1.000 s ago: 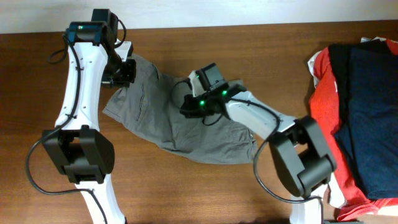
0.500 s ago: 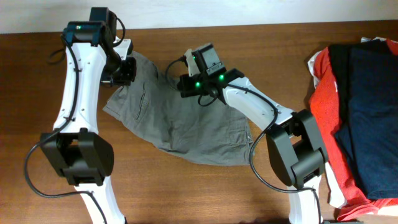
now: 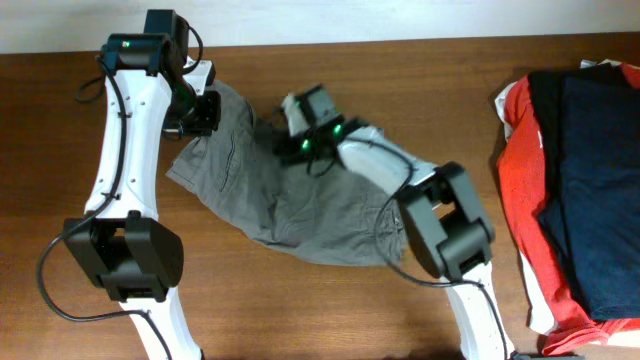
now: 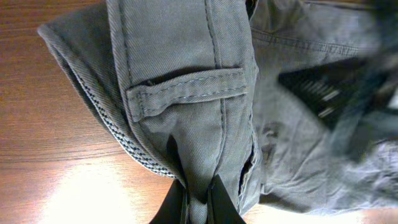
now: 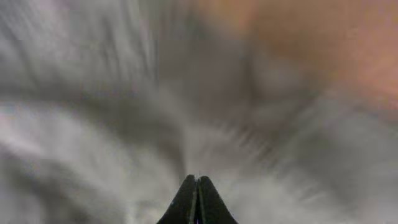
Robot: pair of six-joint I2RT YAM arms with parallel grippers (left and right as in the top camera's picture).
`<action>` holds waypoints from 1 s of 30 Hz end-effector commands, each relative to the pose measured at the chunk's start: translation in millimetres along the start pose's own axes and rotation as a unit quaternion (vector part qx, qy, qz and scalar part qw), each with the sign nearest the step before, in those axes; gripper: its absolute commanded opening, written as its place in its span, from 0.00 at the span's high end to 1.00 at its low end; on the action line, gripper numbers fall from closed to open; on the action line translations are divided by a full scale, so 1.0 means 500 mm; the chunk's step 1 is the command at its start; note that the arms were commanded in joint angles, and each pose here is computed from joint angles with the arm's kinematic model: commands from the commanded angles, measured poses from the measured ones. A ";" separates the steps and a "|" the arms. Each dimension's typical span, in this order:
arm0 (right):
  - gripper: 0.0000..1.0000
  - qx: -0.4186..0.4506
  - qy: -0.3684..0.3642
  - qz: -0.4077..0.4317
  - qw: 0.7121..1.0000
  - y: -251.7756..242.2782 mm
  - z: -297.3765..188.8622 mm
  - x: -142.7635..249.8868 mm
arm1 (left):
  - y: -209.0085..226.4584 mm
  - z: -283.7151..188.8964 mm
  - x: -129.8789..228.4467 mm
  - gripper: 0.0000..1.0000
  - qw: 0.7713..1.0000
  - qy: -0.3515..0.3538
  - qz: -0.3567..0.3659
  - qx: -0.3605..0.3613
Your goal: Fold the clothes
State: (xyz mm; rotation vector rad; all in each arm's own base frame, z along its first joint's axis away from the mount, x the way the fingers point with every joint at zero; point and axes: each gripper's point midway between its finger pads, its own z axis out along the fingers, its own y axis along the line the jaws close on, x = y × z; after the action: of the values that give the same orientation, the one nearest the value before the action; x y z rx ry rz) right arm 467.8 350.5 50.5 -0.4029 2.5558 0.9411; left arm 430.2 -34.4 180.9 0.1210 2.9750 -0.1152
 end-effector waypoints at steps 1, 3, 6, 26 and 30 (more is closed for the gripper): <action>0.96 0.003 -0.050 -0.001 0.999 -0.022 -0.059 -0.082 | -0.011 -0.046 -0.010 0.99 0.999 -0.033 -0.003 0.007; 0.96 0.009 -0.044 0.001 0.999 -0.033 -0.032 -0.070 | -0.011 -0.046 -0.010 0.99 0.999 -0.033 -0.003 0.007; 0.96 0.000 -0.025 -0.012 1.000 -0.023 0.044 -0.026 | -0.013 -0.046 -0.010 0.99 0.999 -0.034 -0.002 0.008; 0.96 0.168 0.213 0.198 0.942 -0.297 -0.423 0.177 | -0.120 -0.062 -0.015 0.99 0.998 -0.053 -0.006 0.024; 0.96 0.165 0.263 0.226 0.923 -0.313 -0.391 0.273 | -0.190 -0.061 -0.024 0.99 0.997 -0.070 -0.011 0.039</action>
State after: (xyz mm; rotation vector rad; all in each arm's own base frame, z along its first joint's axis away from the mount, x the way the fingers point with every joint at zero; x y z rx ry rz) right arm 372.2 92.9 57.1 0.0583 3.2718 0.5807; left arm 429.0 -109.7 191.6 0.1376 2.9156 -0.1694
